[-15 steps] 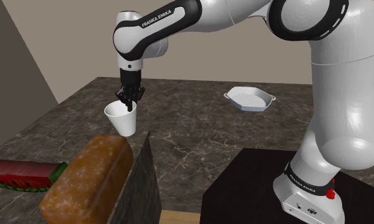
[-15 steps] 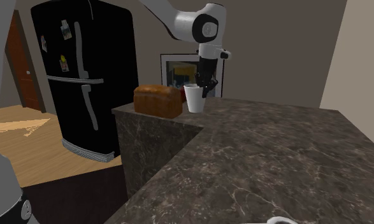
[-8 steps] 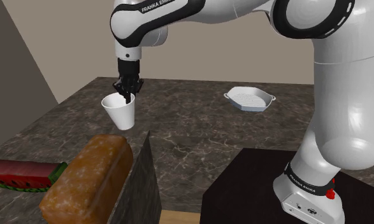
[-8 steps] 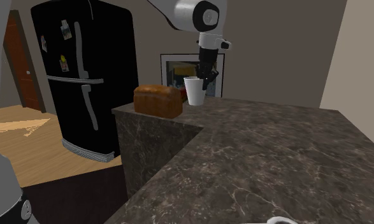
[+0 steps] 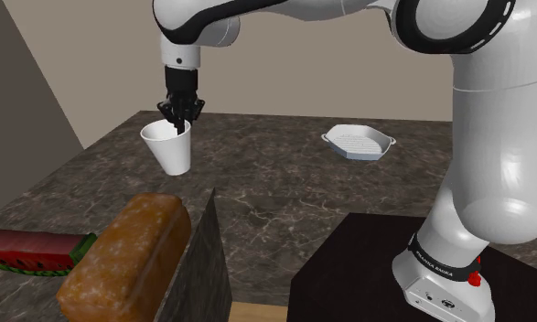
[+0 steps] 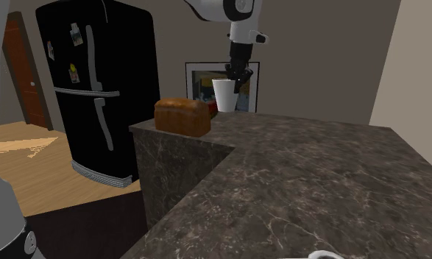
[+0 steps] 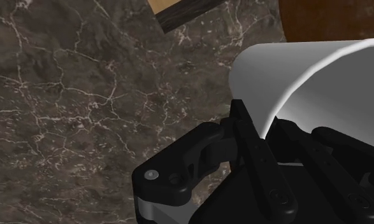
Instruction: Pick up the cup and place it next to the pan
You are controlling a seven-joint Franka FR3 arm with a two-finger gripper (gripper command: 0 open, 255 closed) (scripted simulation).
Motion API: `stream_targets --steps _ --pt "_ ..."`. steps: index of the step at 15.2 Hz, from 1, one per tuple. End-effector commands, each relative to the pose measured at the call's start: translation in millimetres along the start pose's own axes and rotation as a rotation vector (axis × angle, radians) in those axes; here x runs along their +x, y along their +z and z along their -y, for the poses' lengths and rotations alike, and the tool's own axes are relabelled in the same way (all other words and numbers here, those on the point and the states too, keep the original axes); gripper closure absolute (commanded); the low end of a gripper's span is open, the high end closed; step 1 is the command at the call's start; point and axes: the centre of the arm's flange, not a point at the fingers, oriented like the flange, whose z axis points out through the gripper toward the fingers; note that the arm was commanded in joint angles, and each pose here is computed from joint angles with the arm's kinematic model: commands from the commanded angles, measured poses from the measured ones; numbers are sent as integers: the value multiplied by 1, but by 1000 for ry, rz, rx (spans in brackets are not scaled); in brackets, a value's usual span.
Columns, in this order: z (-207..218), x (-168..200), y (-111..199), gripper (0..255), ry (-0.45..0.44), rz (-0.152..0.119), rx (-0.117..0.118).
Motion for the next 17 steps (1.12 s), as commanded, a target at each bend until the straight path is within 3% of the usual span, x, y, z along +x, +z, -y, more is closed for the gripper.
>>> stream_targets --steps 1,12,17 --pt "2 1 -12 255 0 0 0" --pt "13 3 -67 255 0 0 0" --pt "-48 -19 -81 255 0 0 0"
